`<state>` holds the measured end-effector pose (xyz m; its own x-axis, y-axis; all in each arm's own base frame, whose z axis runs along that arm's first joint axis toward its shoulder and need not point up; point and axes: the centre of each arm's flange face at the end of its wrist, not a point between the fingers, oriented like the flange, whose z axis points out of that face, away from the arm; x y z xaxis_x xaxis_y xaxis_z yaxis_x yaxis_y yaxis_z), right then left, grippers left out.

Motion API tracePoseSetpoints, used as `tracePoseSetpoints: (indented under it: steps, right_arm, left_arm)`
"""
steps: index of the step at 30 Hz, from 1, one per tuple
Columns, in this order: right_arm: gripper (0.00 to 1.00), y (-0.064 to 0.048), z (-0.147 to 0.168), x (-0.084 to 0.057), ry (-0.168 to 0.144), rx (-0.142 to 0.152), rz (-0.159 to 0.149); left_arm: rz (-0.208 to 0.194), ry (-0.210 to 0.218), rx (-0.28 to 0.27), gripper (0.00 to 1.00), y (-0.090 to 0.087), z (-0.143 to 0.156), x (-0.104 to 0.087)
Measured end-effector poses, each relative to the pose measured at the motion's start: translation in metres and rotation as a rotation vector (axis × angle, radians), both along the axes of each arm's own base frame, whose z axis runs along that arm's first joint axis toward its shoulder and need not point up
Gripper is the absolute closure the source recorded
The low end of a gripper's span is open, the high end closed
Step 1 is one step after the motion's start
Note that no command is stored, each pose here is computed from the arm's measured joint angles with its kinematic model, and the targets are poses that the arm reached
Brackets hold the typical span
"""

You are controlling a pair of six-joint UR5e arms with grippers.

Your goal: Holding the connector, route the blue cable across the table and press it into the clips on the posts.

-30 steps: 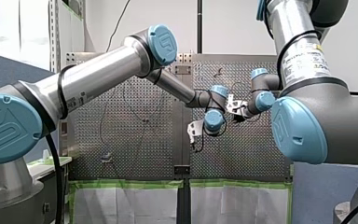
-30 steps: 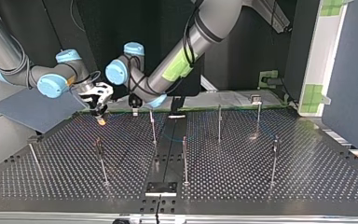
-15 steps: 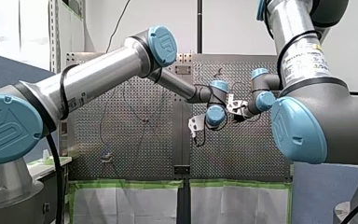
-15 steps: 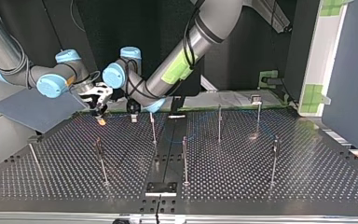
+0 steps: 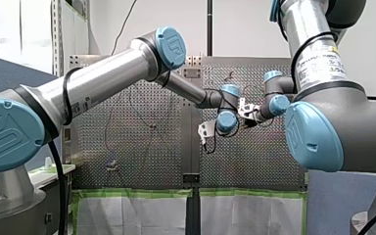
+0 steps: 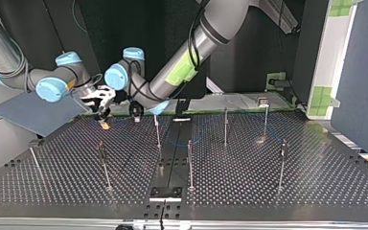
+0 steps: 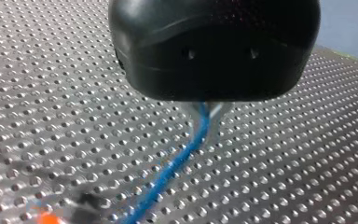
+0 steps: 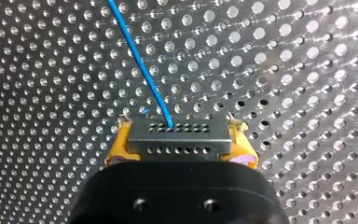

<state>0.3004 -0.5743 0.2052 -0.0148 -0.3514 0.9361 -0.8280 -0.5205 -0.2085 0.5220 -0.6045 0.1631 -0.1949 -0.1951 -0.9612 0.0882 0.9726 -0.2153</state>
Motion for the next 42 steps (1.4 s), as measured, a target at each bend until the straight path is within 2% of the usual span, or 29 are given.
tracePoseSetpoints:
  steps: [5, 9, 13, 18, 22, 27, 35, 42]
  right_arm:
    - [1.00, -0.004, 0.015, 0.001, 0.015, -0.012, 0.010]
    - [1.00, -0.004, 0.035, 0.002, 0.012, -0.021, 0.013]
    - [1.00, -0.004, 0.061, 0.002, -0.012, -0.037, 0.013]
    - [1.00, -0.001, 0.093, 0.001, -0.047, -0.048, 0.007]
    - [1.00, 0.005, 0.116, -0.002, -0.069, -0.049, 0.000]
    - [1.00, 0.015, 0.140, -0.006, -0.081, -0.054, -0.005]
    - [1.00, 0.028, 0.178, -0.016, -0.103, -0.079, -0.018]
    - [1.00, 0.042, 0.210, -0.018, -0.126, -0.113, -0.006]
  left_arm:
    - [0.021, 0.008, 0.008, 1.00, 0.001, 0.008, -0.001]
    - [0.039, 0.017, 0.010, 1.00, 0.003, 0.018, -0.007]
    - [0.050, 0.014, 0.008, 1.00, 0.002, 0.037, -0.015]
    - [0.044, -0.003, -0.007, 1.00, -0.001, 0.068, -0.027]
    - [0.041, -0.024, -0.029, 1.00, 0.000, 0.094, -0.032]
    - [0.039, -0.046, -0.051, 1.00, -0.001, 0.116, -0.045]
    - [0.018, -0.084, -0.081, 1.00, 0.005, 0.141, -0.056]
    - [0.008, -0.109, -0.082, 1.00, 0.013, 0.165, -0.069]
